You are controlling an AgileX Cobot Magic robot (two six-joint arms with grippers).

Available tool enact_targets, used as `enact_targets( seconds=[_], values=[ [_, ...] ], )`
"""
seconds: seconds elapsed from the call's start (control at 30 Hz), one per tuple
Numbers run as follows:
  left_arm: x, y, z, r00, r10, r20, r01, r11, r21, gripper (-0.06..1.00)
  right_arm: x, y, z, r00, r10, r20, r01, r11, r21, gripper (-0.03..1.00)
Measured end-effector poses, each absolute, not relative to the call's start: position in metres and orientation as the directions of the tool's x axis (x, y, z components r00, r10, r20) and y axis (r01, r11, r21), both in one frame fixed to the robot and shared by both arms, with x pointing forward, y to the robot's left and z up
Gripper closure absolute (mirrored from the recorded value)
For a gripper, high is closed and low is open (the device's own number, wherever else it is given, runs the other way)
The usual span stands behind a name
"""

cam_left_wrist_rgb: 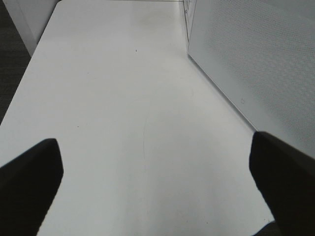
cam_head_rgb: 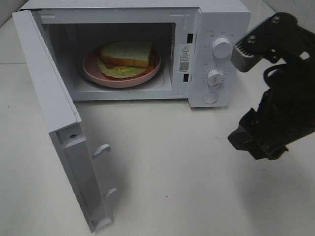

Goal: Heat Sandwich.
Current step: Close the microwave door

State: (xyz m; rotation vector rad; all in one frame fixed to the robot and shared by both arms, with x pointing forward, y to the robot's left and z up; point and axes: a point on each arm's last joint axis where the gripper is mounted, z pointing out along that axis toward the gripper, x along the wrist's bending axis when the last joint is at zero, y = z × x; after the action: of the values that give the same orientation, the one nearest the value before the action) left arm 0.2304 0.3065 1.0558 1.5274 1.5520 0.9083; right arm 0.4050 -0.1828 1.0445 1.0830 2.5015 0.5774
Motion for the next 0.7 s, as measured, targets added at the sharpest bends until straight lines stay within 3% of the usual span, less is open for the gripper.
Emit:
enact_targets(
  seconds=[0.7],
  values=[
    [0.230, 0.307, 1.056, 0.007, 0.999, -0.038, 0.457, 0.030, 0.889, -0.03, 0.337, -0.237, 1.080, -0.598, 0.791, -0.130, 0.677, 0.585, 0.447, 0.20]
  ],
)
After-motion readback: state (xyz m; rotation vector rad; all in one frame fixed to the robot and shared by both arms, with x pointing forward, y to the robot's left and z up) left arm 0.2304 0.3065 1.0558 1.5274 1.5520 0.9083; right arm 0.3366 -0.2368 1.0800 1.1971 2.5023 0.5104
